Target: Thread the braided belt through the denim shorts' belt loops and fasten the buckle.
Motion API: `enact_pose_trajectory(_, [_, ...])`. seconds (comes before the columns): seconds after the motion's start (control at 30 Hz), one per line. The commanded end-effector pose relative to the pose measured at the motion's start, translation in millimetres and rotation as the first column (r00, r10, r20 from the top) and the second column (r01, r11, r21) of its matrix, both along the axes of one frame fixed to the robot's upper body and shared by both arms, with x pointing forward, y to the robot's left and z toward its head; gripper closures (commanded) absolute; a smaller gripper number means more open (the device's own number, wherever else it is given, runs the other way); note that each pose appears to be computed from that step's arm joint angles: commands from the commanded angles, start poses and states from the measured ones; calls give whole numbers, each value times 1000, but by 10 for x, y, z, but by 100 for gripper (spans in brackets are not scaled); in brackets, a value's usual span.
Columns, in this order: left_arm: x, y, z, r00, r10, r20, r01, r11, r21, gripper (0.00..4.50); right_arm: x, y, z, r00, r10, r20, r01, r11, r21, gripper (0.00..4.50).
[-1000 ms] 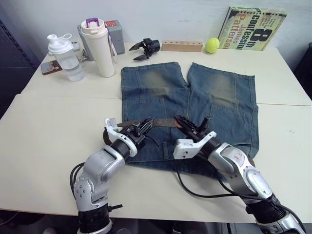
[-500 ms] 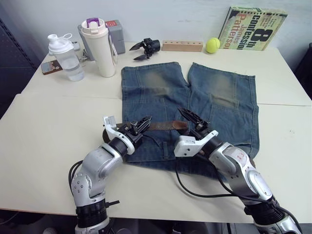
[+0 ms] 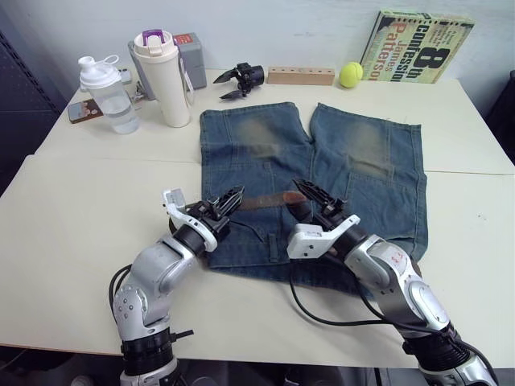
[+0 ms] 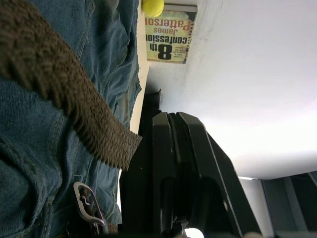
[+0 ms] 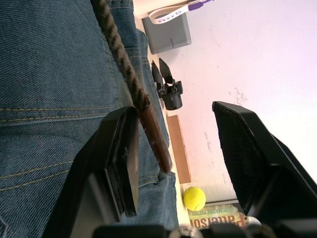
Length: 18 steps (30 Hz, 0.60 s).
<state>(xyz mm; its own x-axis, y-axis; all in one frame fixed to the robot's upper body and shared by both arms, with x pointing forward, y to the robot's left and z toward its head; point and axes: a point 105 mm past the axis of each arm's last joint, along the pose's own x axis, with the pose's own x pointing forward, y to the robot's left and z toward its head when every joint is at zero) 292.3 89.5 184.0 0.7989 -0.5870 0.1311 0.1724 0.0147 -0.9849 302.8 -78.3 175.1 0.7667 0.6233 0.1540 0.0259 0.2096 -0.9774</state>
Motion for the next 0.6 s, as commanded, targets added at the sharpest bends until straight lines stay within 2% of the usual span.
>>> enact_pose_trajectory(0.03, [-71, -48, 172, 996, -25, 89, 28, 999, -27, 450, -60, 13, 134, 999, 15, 44, -16, 999, 32, 193])
enact_pose_trajectory(0.23, [-102, -41, 95, 996, -40, 80, 40, 999, 0, 450, -84, 106, 86, 998, 48, 47, -48, 999, 5, 193])
enact_pose_trajectory(0.4, [-110, -9, 125, 994, -32, 101, 32, 999, 6, 450, -64, 125, 16, 999, 49, 5, -49, 999, 15, 193])
enact_pose_trajectory(0.47, [-119, 23, 75, 994, -44, 98, 38, 997, 63, 450, -63, 131, -18, 998, 52, -21, -51, 998, 27, 193])
enact_pose_trajectory(0.53, [-199, 94, -51, 989, -102, 106, 77, 974, 215, 450, -45, 138, -27, 998, 52, -33, -51, 998, 40, 193])
enact_pose_trajectory(0.6, [-245, 118, -118, 986, -133, 98, 102, 955, 278, 379, -21, 131, -25, 998, 48, -39, -46, 998, 46, 187])
